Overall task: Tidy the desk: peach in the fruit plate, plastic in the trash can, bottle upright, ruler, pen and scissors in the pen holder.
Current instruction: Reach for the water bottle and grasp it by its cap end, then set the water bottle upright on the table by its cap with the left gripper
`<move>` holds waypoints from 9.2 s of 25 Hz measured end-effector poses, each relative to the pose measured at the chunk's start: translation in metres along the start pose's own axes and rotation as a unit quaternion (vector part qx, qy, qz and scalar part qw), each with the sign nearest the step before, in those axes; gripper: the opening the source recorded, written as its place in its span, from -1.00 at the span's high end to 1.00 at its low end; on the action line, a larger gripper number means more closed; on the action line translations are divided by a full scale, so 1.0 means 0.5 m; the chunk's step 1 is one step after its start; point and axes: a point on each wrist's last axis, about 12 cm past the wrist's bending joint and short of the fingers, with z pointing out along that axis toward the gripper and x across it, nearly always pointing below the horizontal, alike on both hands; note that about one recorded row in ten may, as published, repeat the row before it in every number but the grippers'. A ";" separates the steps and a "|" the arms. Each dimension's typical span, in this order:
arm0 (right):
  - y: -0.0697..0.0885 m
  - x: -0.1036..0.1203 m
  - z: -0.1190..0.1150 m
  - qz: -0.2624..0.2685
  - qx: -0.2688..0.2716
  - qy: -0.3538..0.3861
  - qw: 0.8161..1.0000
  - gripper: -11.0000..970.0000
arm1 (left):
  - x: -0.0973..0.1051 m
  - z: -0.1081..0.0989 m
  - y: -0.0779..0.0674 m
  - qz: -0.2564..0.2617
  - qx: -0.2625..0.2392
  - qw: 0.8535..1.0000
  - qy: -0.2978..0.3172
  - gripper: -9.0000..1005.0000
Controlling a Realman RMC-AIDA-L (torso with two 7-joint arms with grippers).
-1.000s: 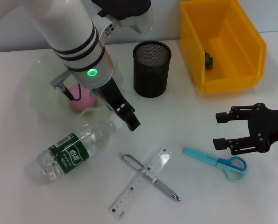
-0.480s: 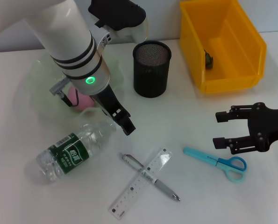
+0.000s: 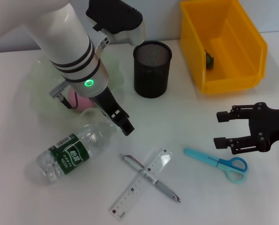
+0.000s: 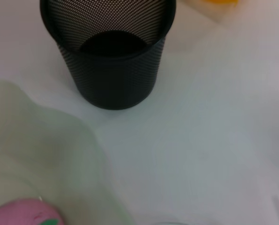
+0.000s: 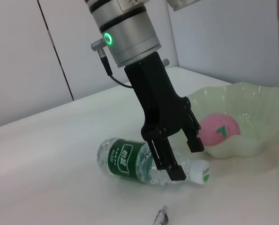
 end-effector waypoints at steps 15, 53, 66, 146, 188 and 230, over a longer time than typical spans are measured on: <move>0.000 0.000 0.000 0.000 0.000 0.000 1.000 -0.62 | 0.011 0.020 0.004 0.003 -0.012 1.000 0.006 -0.34; 0.001 -0.002 -0.001 0.001 -0.003 0.000 1.000 -0.62 | 0.023 0.039 -0.022 0.016 0.027 0.999 0.009 -0.31; 0.002 -0.001 -0.001 0.003 -0.003 0.000 1.000 -0.62 | 0.023 0.044 -0.028 0.019 0.031 0.999 0.005 -0.30; 0.000 0.005 -0.015 0.004 0.009 -0.004 1.000 -0.62 | 0.023 -0.050 0.005 0.010 0.030 0.999 -0.031 0.11; -0.003 0.002 -0.022 -0.005 0.014 -0.003 1.000 -0.62 | 0.118 -0.195 0.046 -0.042 0.052 0.994 -0.083 0.11; -0.002 0.003 -0.020 0.001 0.013 -0.004 1.000 -0.62 | 0.134 -0.234 0.051 -0.041 0.032 0.992 -0.115 0.13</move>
